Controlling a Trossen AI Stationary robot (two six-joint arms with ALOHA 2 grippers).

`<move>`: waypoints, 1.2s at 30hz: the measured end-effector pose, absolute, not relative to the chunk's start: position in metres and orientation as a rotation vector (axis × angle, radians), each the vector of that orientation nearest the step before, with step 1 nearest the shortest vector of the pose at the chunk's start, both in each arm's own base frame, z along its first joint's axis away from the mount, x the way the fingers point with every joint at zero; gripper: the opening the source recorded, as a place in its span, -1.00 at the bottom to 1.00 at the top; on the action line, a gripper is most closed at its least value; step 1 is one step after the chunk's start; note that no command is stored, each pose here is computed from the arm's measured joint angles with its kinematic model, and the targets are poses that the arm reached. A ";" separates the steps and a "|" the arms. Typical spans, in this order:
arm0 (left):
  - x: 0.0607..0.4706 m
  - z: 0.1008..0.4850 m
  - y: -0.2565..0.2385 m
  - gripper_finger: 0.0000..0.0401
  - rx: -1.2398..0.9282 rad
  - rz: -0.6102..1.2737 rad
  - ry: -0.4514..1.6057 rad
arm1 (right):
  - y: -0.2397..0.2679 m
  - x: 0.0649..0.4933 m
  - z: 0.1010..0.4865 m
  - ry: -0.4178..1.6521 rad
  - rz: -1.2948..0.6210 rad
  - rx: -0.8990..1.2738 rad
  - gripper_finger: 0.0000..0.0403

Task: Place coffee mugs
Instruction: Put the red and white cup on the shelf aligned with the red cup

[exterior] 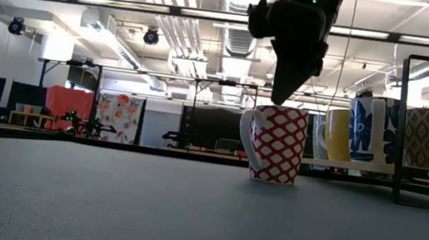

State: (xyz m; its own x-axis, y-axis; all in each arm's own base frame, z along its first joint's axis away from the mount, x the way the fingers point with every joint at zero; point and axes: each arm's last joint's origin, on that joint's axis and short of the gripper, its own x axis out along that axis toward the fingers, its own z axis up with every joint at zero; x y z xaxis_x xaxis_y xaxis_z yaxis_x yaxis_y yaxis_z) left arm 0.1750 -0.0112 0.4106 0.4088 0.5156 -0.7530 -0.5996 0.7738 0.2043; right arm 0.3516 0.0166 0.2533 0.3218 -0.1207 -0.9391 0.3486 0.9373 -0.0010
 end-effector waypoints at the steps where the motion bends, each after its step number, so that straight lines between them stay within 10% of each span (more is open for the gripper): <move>1: 0.174 0.411 -0.011 -0.34 -0.106 0.704 0.906 | 0.017 0.353 0.251 1.221 -0.294 0.223 -0.56; 14: 0.168 0.414 -0.009 -0.34 -0.098 0.724 0.875 | 0.011 0.363 0.224 1.315 -0.259 0.103 -0.55; 22: 0.170 0.414 -0.009 -0.34 -0.108 0.734 0.871 | 0.007 0.363 0.215 1.377 -0.202 0.135 -0.89; 36: 0.170 0.414 -0.009 -0.34 -0.150 0.756 0.853 | 0.008 0.326 0.259 1.416 -0.241 0.254 -0.92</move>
